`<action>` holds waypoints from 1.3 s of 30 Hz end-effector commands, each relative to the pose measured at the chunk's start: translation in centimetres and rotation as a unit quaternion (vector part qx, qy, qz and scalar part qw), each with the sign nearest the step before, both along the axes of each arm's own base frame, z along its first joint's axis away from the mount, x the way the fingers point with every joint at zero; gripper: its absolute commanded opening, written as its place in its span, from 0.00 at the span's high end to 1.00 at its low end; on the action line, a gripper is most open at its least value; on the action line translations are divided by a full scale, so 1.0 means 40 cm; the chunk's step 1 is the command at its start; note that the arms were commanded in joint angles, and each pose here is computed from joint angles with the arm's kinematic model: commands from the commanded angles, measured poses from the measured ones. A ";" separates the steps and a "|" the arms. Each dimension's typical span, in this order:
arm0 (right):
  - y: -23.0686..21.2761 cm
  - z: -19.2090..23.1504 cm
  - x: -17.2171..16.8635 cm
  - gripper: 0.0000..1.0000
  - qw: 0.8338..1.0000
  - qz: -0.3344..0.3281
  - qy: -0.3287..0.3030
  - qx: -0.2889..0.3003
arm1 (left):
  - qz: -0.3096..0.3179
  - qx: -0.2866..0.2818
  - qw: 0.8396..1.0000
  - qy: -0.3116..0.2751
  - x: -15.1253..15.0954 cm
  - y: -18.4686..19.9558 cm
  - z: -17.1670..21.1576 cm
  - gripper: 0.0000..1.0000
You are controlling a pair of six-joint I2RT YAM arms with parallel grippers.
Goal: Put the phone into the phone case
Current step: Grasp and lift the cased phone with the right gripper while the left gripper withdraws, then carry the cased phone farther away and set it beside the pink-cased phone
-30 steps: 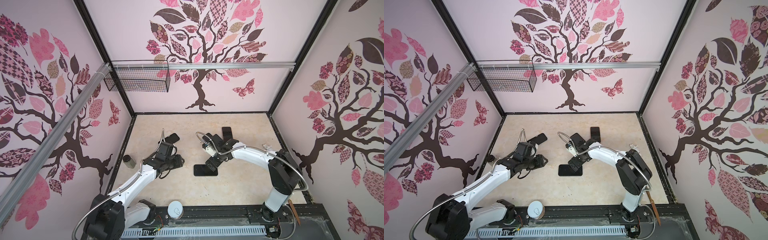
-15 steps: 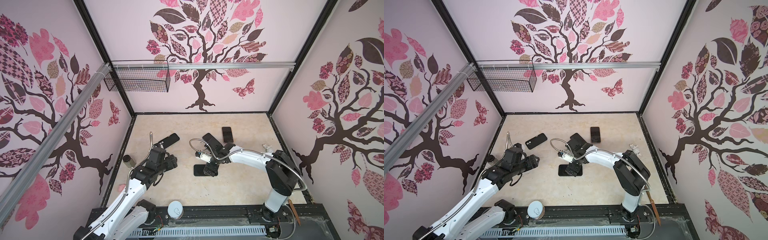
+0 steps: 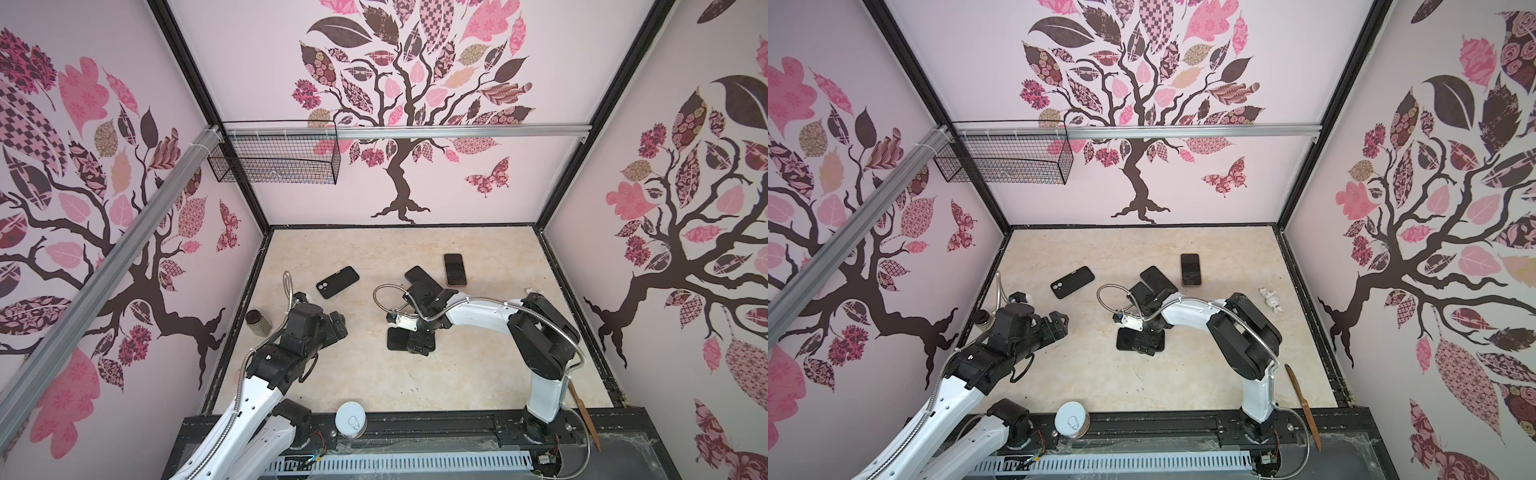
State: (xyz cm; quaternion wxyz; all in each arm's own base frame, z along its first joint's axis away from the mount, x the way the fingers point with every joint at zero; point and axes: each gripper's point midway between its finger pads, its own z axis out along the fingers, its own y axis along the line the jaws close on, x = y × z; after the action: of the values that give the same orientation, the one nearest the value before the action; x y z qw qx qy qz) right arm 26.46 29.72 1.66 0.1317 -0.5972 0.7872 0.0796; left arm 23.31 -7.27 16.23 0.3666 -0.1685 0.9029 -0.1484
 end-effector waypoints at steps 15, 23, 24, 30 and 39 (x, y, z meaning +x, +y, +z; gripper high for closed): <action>-0.022 -0.053 0.007 0.13 0.998 -0.057 -0.010 -0.038 | 0.010 0.013 1.000 0.005 -0.014 0.020 -0.022 0.07; -0.008 -0.044 0.049 0.32 0.981 -0.192 0.003 0.004 | -0.004 0.009 1.000 0.003 -0.008 0.007 -0.025 0.07; -0.011 -0.040 0.057 0.33 0.978 -0.210 0.008 0.010 | -0.004 0.009 1.000 0.003 -0.007 0.007 -0.024 0.07; -0.042 0.049 0.115 0.50 0.940 -0.313 0.046 0.126 | -0.006 0.007 1.000 -0.001 -0.003 0.003 -0.025 0.07; -0.217 0.203 0.274 0.67 0.870 -0.448 -0.009 0.205 | -0.018 0.004 1.000 0.009 0.009 -0.014 -0.033 0.07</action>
State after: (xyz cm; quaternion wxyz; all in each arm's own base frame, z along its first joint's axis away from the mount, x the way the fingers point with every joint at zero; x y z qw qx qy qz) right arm 34.49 21.75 5.07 0.2128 -0.1883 0.9472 0.1485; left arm 23.52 -7.75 15.32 0.3555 -0.1601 0.9084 -0.1507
